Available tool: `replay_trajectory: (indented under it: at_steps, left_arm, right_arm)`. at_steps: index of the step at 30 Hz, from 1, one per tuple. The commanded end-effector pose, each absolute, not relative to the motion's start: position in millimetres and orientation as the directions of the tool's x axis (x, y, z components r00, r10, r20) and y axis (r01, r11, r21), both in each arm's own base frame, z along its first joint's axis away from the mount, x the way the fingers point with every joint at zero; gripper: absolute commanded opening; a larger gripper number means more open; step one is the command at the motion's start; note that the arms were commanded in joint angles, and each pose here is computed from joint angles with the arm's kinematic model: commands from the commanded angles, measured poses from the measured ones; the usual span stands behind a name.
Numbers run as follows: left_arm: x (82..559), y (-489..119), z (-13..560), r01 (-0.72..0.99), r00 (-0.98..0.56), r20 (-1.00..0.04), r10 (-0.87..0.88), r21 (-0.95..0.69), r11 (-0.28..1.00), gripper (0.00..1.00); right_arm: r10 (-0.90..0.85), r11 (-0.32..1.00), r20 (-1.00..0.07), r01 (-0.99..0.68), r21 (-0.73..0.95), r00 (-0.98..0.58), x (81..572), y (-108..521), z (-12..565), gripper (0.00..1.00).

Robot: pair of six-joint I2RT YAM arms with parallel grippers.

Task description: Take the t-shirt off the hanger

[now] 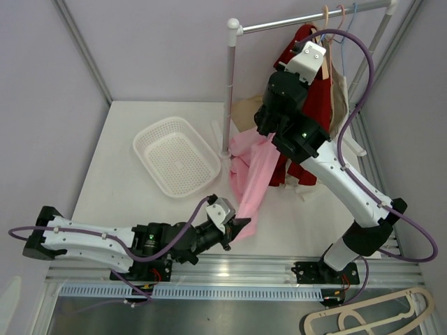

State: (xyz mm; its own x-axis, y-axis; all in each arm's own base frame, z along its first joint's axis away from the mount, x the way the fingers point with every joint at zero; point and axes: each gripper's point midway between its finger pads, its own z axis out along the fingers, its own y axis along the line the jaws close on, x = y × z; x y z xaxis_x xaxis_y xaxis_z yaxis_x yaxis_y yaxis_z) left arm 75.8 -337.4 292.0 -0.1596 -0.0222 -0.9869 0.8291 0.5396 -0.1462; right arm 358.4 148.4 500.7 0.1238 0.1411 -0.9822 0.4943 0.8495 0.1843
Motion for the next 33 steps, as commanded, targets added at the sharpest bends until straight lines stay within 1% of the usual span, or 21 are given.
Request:
replay_trajectory:
  at_steps: [1,3,4,5,7,9,10,12,13,15,18,20,21,22,23,25,26,28,30,32,33]
  left_arm:
    - [59.4,-347.0,284.8,0.84,-0.211,-0.975,-0.064,-0.214,0.498,0.01]
    - [59.4,-346.1,287.7,0.839,-0.211,-0.974,-0.086,-0.226,0.495,0.01]
    - [65.3,-344.5,288.2,0.824,-0.206,-0.974,-0.089,-0.222,0.521,0.01]
    - [69.7,-343.2,286.7,0.815,-0.198,-0.978,-0.07,-0.204,0.542,0.01]
    - [80.1,-346.0,290.3,0.802,-0.184,-0.982,-0.051,-0.18,0.57,0.01]
    - [97.0,-345.7,301.7,0.799,-0.207,-0.974,-0.093,-0.223,0.558,0.01]
    - [118.2,-340.1,305.0,0.776,-0.215,-0.969,-0.121,-0.245,0.581,0.01]
    - [128.7,-336.9,312.2,0.785,-0.23,-0.962,-0.148,-0.274,0.555,0.01]
    - [146.2,-326.4,318.7,0.758,-0.215,-0.962,-0.168,-0.273,0.593,0.01]
    - [158.8,-317.4,338.4,0.751,-0.187,-0.963,-0.192,-0.267,0.604,0.01]
    - [180.6,-297.8,365.2,0.727,-0.16,-0.959,-0.233,-0.274,0.63,0.01]
    - [194.1,-284.1,373.1,0.699,-0.158,-0.964,-0.213,-0.262,0.666,0.01]
    - [197.5,-280.7,376.6,0.693,-0.154,-0.965,-0.211,-0.258,0.673,0.01]
    - [203.3,-271.9,394.8,0.678,-0.134,-0.962,-0.237,-0.263,0.686,0.01]
    - [205.9,-266.6,394.3,0.665,-0.142,-0.965,-0.22,-0.257,0.701,0.01]
    - [221.4,-255.2,416.8,0.628,-0.149,-0.96,-0.236,-0.276,0.727,0.01]
    - [225.9,-253.6,402.7,0.606,-0.206,-0.959,-0.193,-0.28,0.745,0.01]
    - [244.3,-257.1,405.2,0.582,-0.235,-0.956,-0.176,-0.283,0.762,0.01]
    - [253.2,-268.2,413.1,0.598,-0.224,-0.955,-0.194,-0.292,0.746,0.01]
    - [261.2,-274.0,419.9,0.597,-0.213,-0.955,-0.206,-0.294,0.746,0.01]
    - [267.7,-281.5,415.9,0.594,-0.223,-0.954,-0.2,-0.295,0.749,0.01]
  right_arm:
    - [0.224,0.832,-0.953,0.47,0.295,0.203,361.7,136.9,525.6,0.0]
    - [0.217,0.829,-0.954,0.476,0.293,0.209,363.3,130.4,530.0,0.0]
    - [0.18,0.853,-0.97,0.464,0.238,0.166,365.2,132.3,524.3,0.0]
    - [0.202,0.871,-0.964,0.418,0.257,0.171,362.5,135.6,534.9,0.0]
    - [0.235,0.908,-0.961,0.32,0.27,0.142,360.8,152.8,533.9,0.0]
    - [0.22,0.94,-0.969,0.24,0.242,0.114,355.1,173.4,532.4,0.0]
    - [0.211,0.946,-0.972,0.229,0.23,0.105,353.0,176.5,531.5,0.0]
    - [0.198,0.96,-0.976,0.184,0.211,0.091,351.2,187.3,531.2,0.0]
    - [0.192,0.966,-0.978,0.16,0.204,0.083,351.8,192.4,530.6,0.0]
    - [0.179,0.976,-0.981,0.108,0.186,0.074,352.4,200.7,532.1,0.0]
    - [0.185,0.982,-0.98,-0.045,0.182,0.069,347.4,221.8,543.1,0.0]
    - [0.19,0.973,-0.98,-0.146,0.179,0.066,340.7,236.0,551.1,0.0]
    - [0.195,0.971,-0.979,-0.153,0.183,0.067,339.0,236.8,553.3,0.0]
    - [0.201,0.969,-0.977,-0.16,0.188,0.071,335.6,236.2,558.5,0.0]
    - [0.202,0.969,-0.977,-0.162,0.188,0.073,334.9,235.6,560.4,0.0]
    - [0.189,0.971,-0.979,-0.163,0.175,0.073,333.6,232.8,562.2,0.0]
    - [0.207,0.966,-0.975,-0.174,0.191,0.078,329.8,230.5,569.9,0.0]
    - [0.253,0.945,-0.967,-0.222,0.241,0.027,318.4,231.4,570.3,0.0]
    - [0.305,0.922,-0.952,-0.25,0.296,0.0,303.2,229.7,576.5,0.0]
    - [0.342,0.911,-0.939,-0.23,0.343,-0.045,283.0,223.6,570.0,0.0]
    - [0.344,0.92,-0.937,-0.177,0.351,-0.067,275.1,211.9,560.1,0.0]
